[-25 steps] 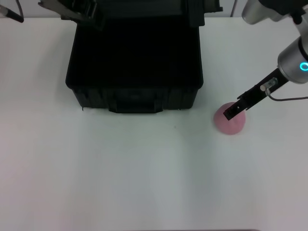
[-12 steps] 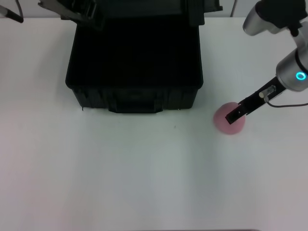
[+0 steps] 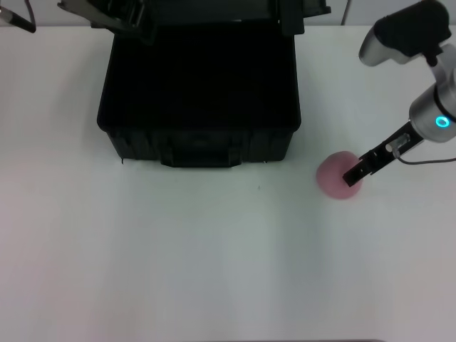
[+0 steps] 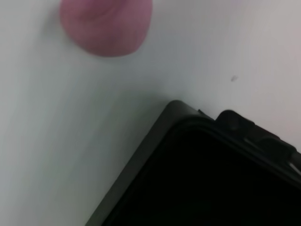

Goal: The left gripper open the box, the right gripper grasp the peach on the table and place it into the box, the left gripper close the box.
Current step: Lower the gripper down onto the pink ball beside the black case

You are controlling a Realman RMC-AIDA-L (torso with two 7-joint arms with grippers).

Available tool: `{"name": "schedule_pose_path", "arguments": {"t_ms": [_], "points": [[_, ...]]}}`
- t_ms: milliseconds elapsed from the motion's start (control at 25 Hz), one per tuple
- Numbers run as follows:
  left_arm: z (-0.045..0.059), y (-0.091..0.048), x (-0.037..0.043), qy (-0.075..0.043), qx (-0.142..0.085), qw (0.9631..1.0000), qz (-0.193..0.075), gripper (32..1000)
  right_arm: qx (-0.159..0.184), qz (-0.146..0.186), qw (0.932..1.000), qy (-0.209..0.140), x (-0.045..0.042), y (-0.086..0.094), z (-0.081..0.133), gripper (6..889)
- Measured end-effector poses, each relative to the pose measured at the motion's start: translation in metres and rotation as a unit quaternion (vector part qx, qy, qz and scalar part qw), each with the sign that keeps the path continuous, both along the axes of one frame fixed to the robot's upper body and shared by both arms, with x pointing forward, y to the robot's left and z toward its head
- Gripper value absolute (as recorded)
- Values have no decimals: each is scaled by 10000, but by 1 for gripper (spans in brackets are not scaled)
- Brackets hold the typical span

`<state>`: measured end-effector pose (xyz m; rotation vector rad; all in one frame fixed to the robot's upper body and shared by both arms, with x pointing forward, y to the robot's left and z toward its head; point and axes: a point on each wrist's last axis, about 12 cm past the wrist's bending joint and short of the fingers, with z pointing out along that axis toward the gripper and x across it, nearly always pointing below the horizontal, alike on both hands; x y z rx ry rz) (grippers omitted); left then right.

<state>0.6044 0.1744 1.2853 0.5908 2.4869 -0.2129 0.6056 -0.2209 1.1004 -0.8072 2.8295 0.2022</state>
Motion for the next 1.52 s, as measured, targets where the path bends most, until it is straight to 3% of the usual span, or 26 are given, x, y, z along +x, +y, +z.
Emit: {"name": "schedule_pose_path", "arguments": {"t_ms": [600,1240,1440,1520], "points": [[1,-8,-1,-3,9,10000,-14,405,265,21,9996,39,-19,44,-149,774],[18,-39,2,-23,15,10000,-57,405,250,-42,9997,-12,-28,36,-271,770],[20,-44,3,-26,14,10000,-63,405,251,-67,9997,-35,-23,30,-284,645],[22,-46,3,-28,14,10000,-65,405,251,-76,9997,-24,-26,29,-294,641]]}}
